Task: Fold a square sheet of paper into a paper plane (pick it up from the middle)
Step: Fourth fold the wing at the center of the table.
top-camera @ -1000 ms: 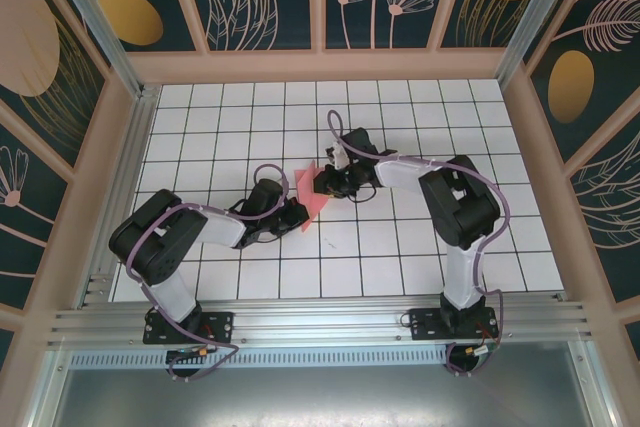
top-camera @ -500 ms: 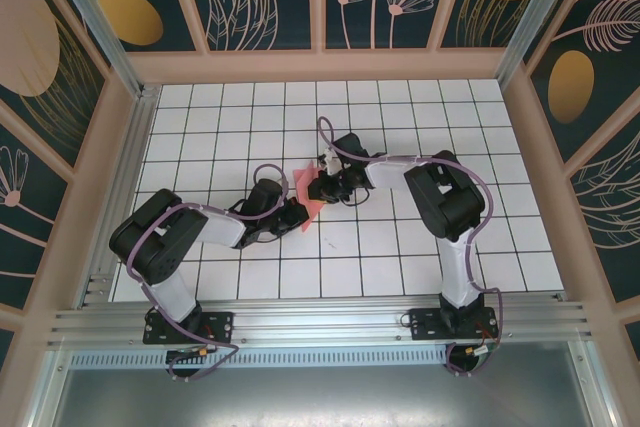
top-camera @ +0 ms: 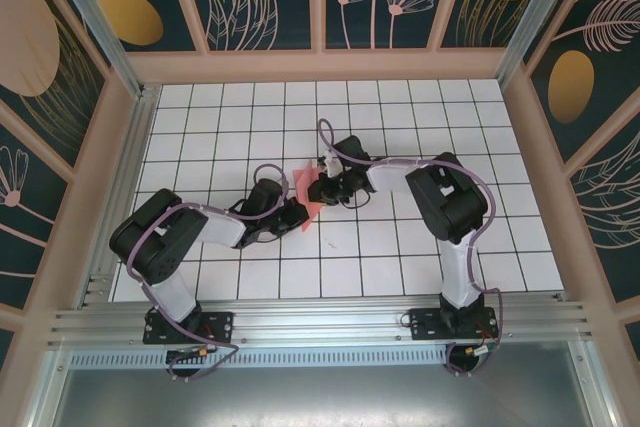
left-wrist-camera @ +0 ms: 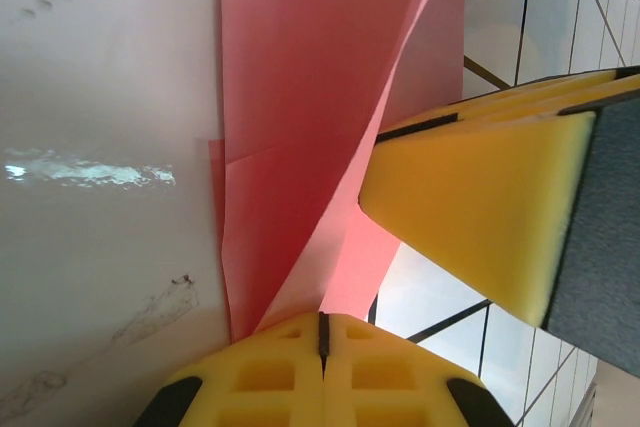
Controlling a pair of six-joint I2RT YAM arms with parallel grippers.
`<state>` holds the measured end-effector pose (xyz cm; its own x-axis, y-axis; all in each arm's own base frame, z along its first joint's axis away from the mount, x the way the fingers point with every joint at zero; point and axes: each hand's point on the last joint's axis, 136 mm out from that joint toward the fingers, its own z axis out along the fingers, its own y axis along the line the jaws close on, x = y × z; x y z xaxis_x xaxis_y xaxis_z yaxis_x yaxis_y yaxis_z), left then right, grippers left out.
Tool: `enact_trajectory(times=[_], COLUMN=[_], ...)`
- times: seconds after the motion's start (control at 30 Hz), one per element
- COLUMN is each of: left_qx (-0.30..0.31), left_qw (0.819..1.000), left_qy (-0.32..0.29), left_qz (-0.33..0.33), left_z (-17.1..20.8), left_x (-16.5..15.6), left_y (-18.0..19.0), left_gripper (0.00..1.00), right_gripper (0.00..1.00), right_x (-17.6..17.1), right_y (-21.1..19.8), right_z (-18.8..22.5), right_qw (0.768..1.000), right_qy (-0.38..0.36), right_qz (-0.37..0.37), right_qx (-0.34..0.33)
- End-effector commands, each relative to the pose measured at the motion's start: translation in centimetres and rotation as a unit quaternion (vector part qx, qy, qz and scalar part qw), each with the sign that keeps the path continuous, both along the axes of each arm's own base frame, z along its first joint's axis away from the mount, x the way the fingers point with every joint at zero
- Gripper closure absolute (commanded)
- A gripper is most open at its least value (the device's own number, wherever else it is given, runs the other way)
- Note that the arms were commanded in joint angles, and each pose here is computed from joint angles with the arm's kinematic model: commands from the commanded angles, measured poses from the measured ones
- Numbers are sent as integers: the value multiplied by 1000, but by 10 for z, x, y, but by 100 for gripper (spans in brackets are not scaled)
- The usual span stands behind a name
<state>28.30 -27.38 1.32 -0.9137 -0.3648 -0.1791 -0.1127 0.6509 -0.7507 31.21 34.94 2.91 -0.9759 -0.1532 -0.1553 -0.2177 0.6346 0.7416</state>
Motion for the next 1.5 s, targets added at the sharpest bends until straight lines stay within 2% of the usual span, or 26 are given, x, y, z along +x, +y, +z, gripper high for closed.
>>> enact_trajectory(times=[0.0, 0.27, 0.5, 0.73, 1.0, 1.13, 1.27, 1.37, 1.47], left_qx=[80, 78, 77, 75, 70, 69, 70, 69, 68], left_qw=[993, 994, 994, 994, 995, 995, 995, 995, 995], left_qy=[81, 80, 80, 79, 77, 75, 75, 74, 73], left_qz=[10, 9, 9, 11, 12, 13, 13, 14, 13], left_z=[-54, -54, -53, -52, -50, -50, -50, -49, -49], left_x=[-30, -29, -31, -31, -31, -32, -32, -31, -31], left_y=[30, 29, 29, 30, 29, 30, 30, 30, 29], left_gripper=[100, 100, 100, 100, 100, 100, 100, 100, 100], right_gripper=[87, 87, 88, 88, 88, 88, 88, 87, 86], right_x=[-2, 0, 22, 39, 76, 90, 96, 85, 60], right_y=[9, 15, 4, -2, -11, -10, -6, -5, -5], right_z=[18, 5, -16, -16, -16, -4, 30, 52, 50], right_qw=[999, 999, 997, 994, 990, 989, 989, 991, 993], right_qy=[-31, -28, -27, -38, -55, -74, -101, -108, -98], right_qz=[18, 18, -33, -65, -98, -96, -89, -76, -62], right_qx=[16, -10, -69, -82, -89, -81, -55, -36, -35])
